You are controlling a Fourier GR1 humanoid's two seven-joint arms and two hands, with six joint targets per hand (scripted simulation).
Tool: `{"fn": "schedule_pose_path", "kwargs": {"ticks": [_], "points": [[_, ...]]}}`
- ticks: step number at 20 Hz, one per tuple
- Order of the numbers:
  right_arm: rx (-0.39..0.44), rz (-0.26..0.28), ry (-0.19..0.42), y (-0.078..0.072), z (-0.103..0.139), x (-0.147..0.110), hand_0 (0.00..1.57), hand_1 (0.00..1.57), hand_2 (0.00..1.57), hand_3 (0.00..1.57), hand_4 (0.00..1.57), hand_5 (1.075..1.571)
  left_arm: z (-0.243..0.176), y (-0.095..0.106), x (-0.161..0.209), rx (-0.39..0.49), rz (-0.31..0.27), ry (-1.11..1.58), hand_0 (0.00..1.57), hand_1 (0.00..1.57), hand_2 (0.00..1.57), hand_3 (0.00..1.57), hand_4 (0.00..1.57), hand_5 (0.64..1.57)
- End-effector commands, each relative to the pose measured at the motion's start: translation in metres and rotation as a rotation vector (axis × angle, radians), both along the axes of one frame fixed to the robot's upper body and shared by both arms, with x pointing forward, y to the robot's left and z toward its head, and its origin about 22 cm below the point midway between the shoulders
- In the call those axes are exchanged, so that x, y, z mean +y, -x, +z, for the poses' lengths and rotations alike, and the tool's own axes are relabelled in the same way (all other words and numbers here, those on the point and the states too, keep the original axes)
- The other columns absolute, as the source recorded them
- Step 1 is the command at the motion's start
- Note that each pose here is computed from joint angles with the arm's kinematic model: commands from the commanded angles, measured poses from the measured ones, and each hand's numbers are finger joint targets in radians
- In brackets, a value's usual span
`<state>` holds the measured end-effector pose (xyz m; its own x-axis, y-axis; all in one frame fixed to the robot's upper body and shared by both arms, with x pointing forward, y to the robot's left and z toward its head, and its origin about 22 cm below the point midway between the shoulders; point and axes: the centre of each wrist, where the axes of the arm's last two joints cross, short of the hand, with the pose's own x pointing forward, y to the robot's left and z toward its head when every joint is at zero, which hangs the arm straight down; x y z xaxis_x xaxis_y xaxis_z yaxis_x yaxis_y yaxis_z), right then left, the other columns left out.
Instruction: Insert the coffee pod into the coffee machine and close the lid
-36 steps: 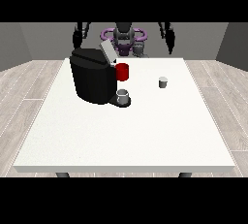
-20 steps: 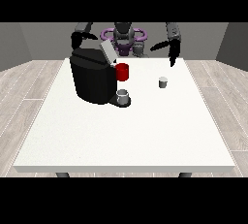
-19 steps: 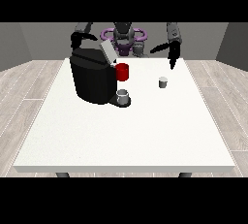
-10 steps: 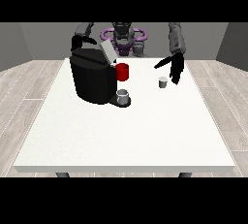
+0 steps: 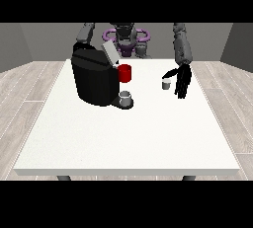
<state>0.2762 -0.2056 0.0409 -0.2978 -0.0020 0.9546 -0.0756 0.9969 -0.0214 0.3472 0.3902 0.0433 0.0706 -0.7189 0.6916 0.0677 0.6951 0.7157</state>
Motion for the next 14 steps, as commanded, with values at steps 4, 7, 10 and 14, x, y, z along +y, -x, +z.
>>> {"fn": "schedule_pose_path", "kwargs": {"ticks": [4,7,10,14], "points": [[-0.007,-0.019,-0.004,-0.010,0.006,-0.005,0.00,0.00,0.00,0.00,0.52,1.571,-0.001,-0.016,-0.002,0.065,-0.036,-0.082,0.00,0.00,0.00,0.00,0.00,1.571],[-0.024,-0.042,0.007,-0.023,0.015,-0.002,0.00,0.00,0.00,0.00,0.36,1.571,-0.004,-0.021,-0.013,0.077,-0.042,-0.103,0.00,0.00,0.00,0.00,0.00,1.571],[-0.036,-0.029,0.041,-0.024,0.008,-0.031,0.00,0.00,0.00,0.00,0.26,1.571,0.009,-0.024,-0.001,0.082,-0.029,-0.068,0.00,0.00,0.37,0.00,0.00,1.571],[0.044,-0.041,0.005,-0.014,-0.014,-0.008,0.00,0.00,0.00,0.00,0.37,1.571,0.003,-0.023,-0.004,0.118,-0.090,-0.067,0.00,0.00,0.19,0.00,0.00,1.571]]}}
